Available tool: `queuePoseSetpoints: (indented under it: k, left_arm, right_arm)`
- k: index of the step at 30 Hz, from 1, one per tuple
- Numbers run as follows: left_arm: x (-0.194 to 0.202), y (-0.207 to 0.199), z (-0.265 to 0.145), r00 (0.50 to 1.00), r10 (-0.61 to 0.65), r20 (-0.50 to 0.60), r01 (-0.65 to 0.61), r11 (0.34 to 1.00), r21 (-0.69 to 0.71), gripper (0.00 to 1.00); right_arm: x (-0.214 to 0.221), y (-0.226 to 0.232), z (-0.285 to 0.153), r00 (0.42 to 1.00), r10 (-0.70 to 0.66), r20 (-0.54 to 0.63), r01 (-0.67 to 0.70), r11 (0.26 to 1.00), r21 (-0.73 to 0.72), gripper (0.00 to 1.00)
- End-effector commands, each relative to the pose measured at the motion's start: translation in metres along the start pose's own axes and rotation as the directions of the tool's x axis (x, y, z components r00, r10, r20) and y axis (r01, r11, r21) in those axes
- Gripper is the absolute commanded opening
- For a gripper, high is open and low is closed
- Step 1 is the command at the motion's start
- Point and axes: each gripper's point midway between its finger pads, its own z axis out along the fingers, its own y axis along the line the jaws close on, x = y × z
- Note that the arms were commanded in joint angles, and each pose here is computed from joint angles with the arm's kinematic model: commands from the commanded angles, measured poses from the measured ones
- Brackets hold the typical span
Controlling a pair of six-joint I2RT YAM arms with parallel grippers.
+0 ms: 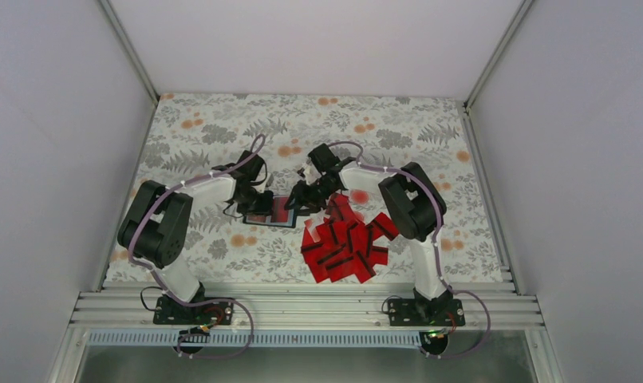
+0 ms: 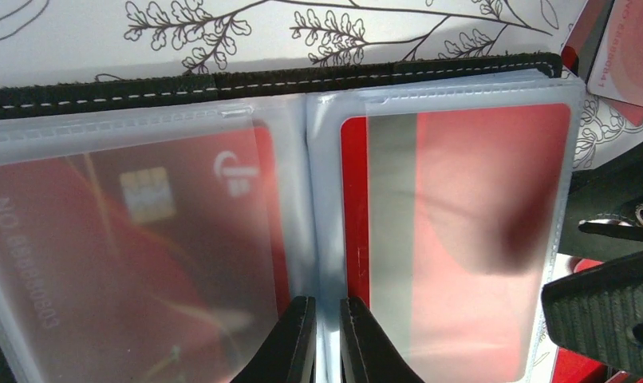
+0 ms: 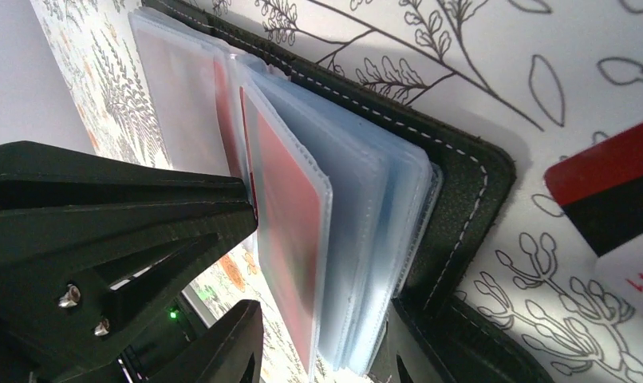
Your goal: Put the credit cards into the card holder
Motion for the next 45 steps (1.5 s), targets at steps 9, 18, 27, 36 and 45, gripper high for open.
queuePoseSetpoints:
  k: [9,18,27,36,45]
  left_arm:
    - [0.011,0.005,0.017,0.999,0.001,-0.047,-0.001,1.0,0.015,0.09]
    - [0.011,0.003,0.021,0.998,0.008,-0.057,-0.006,1.0,0.031,0.09]
    - [0.01,0.0,0.024,0.998,0.014,-0.066,-0.011,0.999,0.047,0.08]
    - [0.011,-0.001,0.024,0.997,0.02,-0.068,-0.017,0.999,0.051,0.08]
    - [0.01,-0.002,0.023,0.997,0.028,-0.074,-0.024,0.998,0.056,0.08]
  right_arm:
    - [-0.007,0.002,0.004,1.0,-0.005,-0.005,0.006,1.0,0.015,0.4]
    - [-0.004,0.005,-0.006,1.0,-0.03,0.007,0.03,0.999,0.045,0.41]
    - [-0.005,0.019,-0.001,0.998,-0.061,-0.002,0.061,0.998,0.004,0.41]
    - [-0.006,0.022,0.003,0.998,-0.065,-0.012,0.065,0.998,0.007,0.39]
    - [-0.004,0.012,-0.013,0.997,-0.065,0.027,0.061,0.989,0.132,0.39]
